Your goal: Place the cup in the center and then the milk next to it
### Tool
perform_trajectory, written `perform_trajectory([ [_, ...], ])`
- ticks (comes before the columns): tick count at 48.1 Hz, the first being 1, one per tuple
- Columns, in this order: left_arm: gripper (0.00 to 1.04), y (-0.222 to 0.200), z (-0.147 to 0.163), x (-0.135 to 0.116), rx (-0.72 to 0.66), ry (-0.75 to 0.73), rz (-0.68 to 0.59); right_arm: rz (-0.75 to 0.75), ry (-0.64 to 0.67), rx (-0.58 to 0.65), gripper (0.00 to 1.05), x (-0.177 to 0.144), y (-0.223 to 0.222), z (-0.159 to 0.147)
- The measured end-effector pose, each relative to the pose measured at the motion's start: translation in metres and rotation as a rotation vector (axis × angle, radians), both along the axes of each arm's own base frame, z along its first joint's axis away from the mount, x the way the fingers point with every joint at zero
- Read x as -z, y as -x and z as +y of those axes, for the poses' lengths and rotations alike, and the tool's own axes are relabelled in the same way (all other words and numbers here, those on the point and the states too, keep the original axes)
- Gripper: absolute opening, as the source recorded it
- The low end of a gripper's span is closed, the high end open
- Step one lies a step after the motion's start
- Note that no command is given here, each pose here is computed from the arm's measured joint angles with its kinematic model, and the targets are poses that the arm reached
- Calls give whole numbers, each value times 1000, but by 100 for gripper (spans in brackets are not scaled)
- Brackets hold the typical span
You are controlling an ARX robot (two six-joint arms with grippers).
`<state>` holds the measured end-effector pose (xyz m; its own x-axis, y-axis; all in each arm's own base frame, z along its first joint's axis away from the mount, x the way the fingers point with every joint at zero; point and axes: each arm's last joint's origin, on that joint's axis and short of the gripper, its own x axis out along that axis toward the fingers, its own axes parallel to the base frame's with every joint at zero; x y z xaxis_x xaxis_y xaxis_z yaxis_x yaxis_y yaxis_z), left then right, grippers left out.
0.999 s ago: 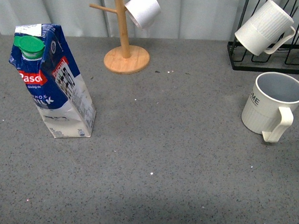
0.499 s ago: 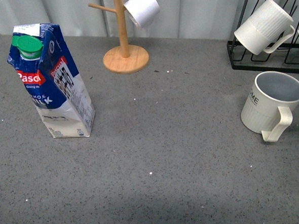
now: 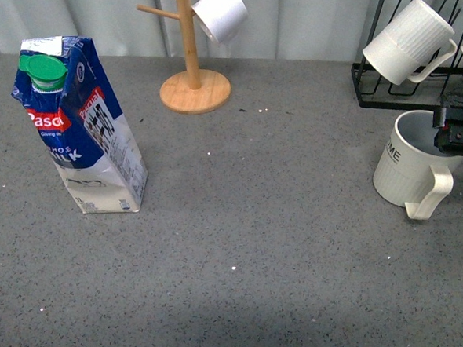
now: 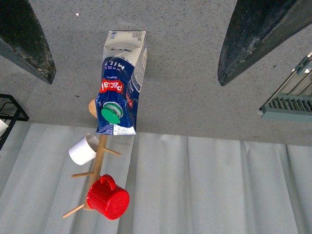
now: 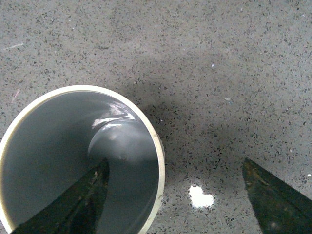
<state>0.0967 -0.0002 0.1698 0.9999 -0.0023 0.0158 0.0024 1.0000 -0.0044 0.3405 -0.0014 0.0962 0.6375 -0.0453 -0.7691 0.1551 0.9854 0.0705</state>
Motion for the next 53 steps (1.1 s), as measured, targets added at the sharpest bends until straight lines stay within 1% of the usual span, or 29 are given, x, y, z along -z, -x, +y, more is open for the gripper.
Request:
perform_trajectory([
  [5, 98, 0, 0, 0, 0, 0, 0, 0, 4, 12, 59, 0, -2, 0],
  [6, 98, 0, 0, 0, 0, 0, 0, 0, 4, 14, 54, 0, -2, 0],
  [9, 98, 0, 0, 0, 0, 0, 0, 0, 3, 21, 43, -1, -3, -1],
  [10, 98, 0, 0, 0, 0, 0, 0, 0, 2, 24, 38, -1, -3, -1],
  [17, 98, 0, 0, 0, 0, 0, 0, 1, -6, 30, 13, -1, -3, -1],
  [19, 98, 0, 0, 0, 0, 0, 0, -1, -10, 34, 4, -1, -3, -1],
  [22, 98, 0, 0, 0, 0, 0, 0, -3, -23, 33, 1, -2, -4, 0],
  [31, 98, 0, 0, 0, 0, 0, 0, 2, -33, 41, 1, -5, -6, 2],
  [35, 98, 0, 0, 0, 0, 0, 0, 15, -52, 22, 1, -9, -6, 8],
  [48, 98, 0, 0, 0, 0, 0, 0, -1, -111, -92, 1, -23, -11, 56],
  [53, 98, 0, 0, 0, 0, 0, 0, 2, -131, -149, 1, -25, -13, 81],
])
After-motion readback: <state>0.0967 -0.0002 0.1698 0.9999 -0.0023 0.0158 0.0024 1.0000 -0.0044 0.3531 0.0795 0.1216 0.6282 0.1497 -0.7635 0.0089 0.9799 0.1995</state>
